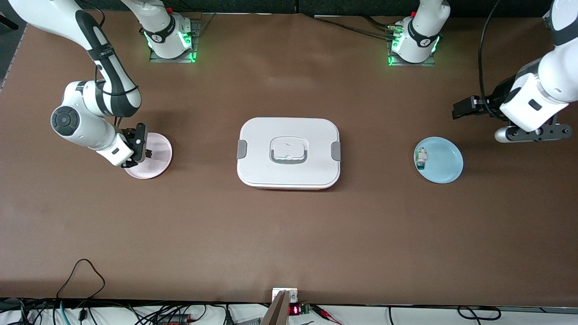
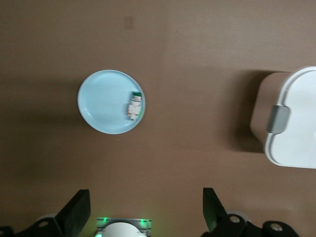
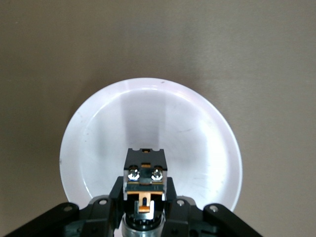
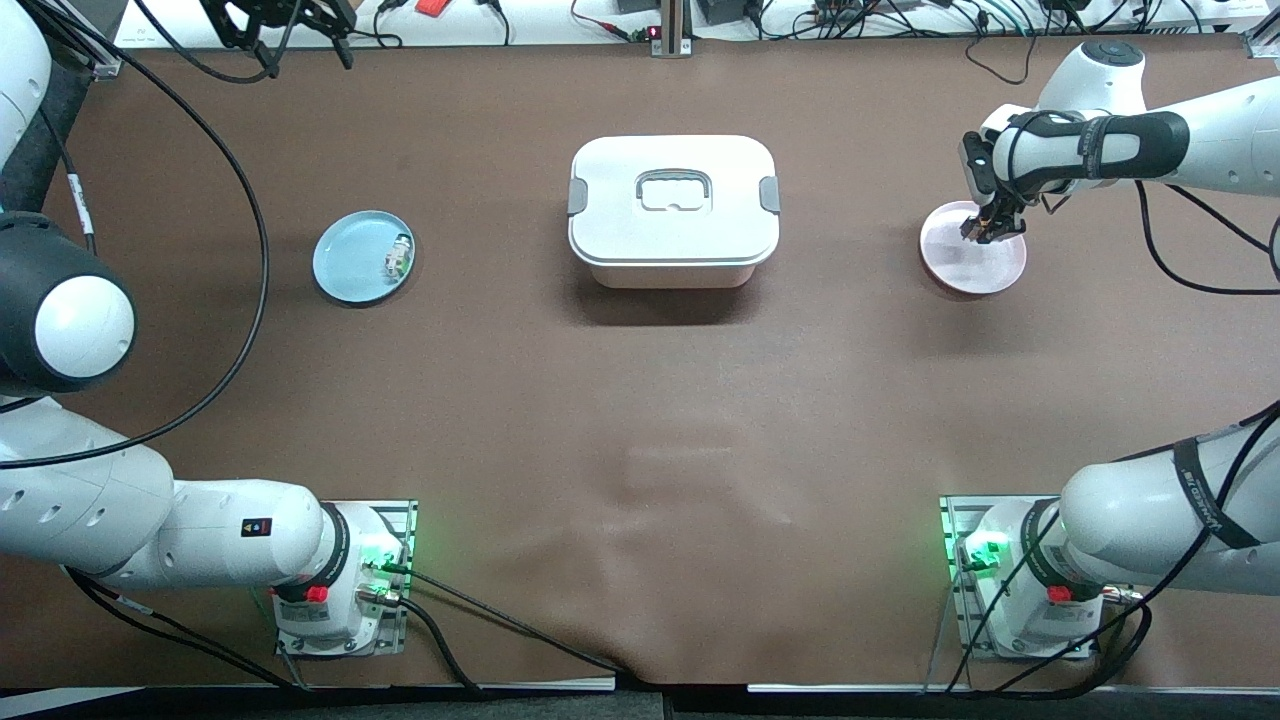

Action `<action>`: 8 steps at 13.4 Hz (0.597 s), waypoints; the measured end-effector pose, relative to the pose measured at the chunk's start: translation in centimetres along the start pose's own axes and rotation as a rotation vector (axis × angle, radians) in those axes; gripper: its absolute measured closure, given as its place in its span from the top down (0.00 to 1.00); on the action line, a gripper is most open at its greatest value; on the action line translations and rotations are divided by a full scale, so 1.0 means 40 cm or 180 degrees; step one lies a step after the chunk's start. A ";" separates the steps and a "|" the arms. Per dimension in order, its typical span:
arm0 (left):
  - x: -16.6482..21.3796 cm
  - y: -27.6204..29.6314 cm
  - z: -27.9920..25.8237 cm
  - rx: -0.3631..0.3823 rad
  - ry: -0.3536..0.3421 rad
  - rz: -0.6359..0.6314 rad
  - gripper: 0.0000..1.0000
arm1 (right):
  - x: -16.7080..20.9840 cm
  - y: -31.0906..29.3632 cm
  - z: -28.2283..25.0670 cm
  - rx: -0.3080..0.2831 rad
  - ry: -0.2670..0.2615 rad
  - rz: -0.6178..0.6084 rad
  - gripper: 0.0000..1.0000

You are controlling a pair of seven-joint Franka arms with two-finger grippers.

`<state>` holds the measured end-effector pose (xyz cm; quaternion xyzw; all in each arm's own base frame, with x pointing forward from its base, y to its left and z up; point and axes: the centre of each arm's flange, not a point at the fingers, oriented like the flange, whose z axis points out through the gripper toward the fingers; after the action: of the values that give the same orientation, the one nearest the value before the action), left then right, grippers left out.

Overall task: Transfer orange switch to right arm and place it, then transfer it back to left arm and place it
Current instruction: 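Lower the switch onto the white plate and open the right gripper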

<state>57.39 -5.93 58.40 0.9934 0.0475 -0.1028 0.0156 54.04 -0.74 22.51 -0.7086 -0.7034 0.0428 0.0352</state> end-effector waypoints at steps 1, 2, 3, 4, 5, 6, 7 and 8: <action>-0.001 -0.014 0.000 0.0046 0.0007 -0.0017 1.00 | 0.001 -0.006 0.008 -0.0022 0.0005 -0.0003 0.35; -0.004 -0.024 -0.001 0.0073 0.0011 -0.0029 1.00 | 0.003 -0.012 0.018 -0.0049 0.0010 -0.0007 0.35; -0.009 -0.033 -0.004 0.0085 0.0019 -0.0043 1.00 | 0.004 -0.020 0.030 -0.0058 0.0014 -0.0011 0.35; -0.017 -0.040 -0.010 0.0090 0.0034 -0.0056 1.00 | 0.006 -0.027 0.042 -0.0064 0.0019 -0.0014 0.35; -0.027 -0.046 -0.018 0.0090 0.0054 -0.0068 1.00 | 0.006 -0.031 0.053 -0.0068 0.0025 -0.0015 0.35; -0.035 -0.052 -0.027 0.0089 0.0081 -0.0080 1.00 | 0.002 -0.032 0.062 -0.0084 0.0027 -0.0012 0.35; -0.043 -0.059 -0.038 0.0084 0.0120 -0.0096 1.00 | -0.004 -0.032 0.070 -0.0096 0.0023 -0.0012 0.35; -0.050 -0.068 -0.043 0.0081 0.0146 -0.0114 1.00 | -0.011 -0.033 0.079 -0.0094 0.0016 -0.0016 0.35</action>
<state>55.53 -3.34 60.45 0.9946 0.0642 -0.0809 0.0000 52.39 -1.19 19.52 -0.7074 -0.7057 0.0306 0.0267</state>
